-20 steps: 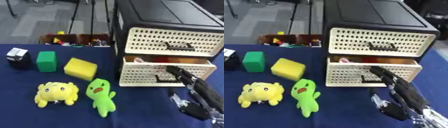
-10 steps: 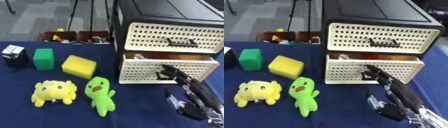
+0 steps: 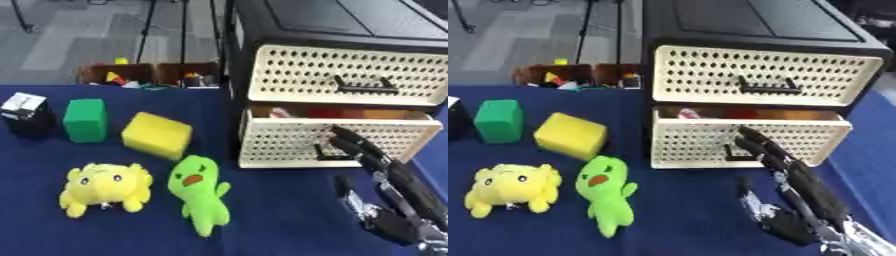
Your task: Pick up objects from table and place into drawer.
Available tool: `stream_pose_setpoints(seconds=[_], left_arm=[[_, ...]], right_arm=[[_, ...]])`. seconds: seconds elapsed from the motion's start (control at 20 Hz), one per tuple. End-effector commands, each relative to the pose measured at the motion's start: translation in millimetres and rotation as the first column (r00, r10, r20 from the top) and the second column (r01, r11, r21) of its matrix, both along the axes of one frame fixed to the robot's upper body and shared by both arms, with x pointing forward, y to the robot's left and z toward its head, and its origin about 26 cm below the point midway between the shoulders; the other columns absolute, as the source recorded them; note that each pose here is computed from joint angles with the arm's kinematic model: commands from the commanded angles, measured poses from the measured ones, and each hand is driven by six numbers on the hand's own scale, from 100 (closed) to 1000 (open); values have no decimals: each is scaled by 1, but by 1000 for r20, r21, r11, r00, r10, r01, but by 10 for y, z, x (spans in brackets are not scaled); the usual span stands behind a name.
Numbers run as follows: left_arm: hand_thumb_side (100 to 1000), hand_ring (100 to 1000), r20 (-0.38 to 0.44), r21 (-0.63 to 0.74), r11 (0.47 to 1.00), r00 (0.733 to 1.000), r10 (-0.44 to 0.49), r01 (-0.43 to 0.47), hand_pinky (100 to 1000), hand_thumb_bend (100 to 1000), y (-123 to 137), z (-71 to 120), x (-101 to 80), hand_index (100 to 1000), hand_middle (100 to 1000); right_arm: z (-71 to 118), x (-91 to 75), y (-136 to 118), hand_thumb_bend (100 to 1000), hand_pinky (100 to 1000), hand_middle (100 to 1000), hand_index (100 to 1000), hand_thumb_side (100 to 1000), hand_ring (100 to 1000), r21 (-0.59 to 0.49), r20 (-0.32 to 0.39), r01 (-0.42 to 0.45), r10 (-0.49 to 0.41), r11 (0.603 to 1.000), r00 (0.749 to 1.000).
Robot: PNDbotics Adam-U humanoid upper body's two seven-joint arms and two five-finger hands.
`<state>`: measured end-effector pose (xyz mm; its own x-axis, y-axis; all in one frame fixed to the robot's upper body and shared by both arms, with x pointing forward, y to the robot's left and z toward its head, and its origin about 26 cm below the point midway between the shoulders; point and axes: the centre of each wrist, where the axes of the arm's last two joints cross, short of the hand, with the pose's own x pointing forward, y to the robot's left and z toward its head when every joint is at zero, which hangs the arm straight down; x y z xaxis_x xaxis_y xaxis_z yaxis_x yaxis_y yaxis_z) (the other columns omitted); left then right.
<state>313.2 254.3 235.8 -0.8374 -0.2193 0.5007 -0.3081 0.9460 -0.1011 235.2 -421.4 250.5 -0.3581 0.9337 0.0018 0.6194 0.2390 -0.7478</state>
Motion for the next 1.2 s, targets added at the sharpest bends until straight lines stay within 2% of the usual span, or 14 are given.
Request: stream_pose_setpoints(seconds=[0.05,0.25,0.65,0.95,1.05,1.15,1.2], left_arm=[[814,493,24,5,1000,1000,-5,5,332,166,-2,60,-34,711,534],[814,492,22,-5,1000,1000,-9,9,330,166,-3,48,-34,710,533],[807,489,22,-14,1000,1000,-18,18,328,143,-8,36,-35,708,532],[813,489,19,-16,1000,1000,-21,22,328,151,-8,28,-36,705,531],[815,489,14,-13,1000,1000,-15,15,329,151,8,15,-39,705,531],[815,490,4,-13,1000,1000,0,0,330,149,38,-9,-46,705,532],[815,491,0,-15,1000,1000,7,-7,332,153,50,-21,-49,706,533]], right_arm=[[31,-21,-27,100,831,1000,1000,1000,956,-3,9,35,-35,999,999],[50,-22,-80,100,834,1000,1000,1000,948,24,21,61,-62,998,998],[125,-12,-47,100,855,1000,1000,1000,928,66,63,-16,11,998,998],[96,-7,-11,100,830,1000,995,1000,906,46,22,-60,59,997,998],[31,-15,-10,100,754,930,919,1000,853,15,-24,-61,62,998,998],[-54,-29,-12,100,717,876,892,1000,816,-36,-77,-56,53,998,996],[-97,-36,-11,100,687,818,860,1000,765,-56,-94,-68,62,996,994]])
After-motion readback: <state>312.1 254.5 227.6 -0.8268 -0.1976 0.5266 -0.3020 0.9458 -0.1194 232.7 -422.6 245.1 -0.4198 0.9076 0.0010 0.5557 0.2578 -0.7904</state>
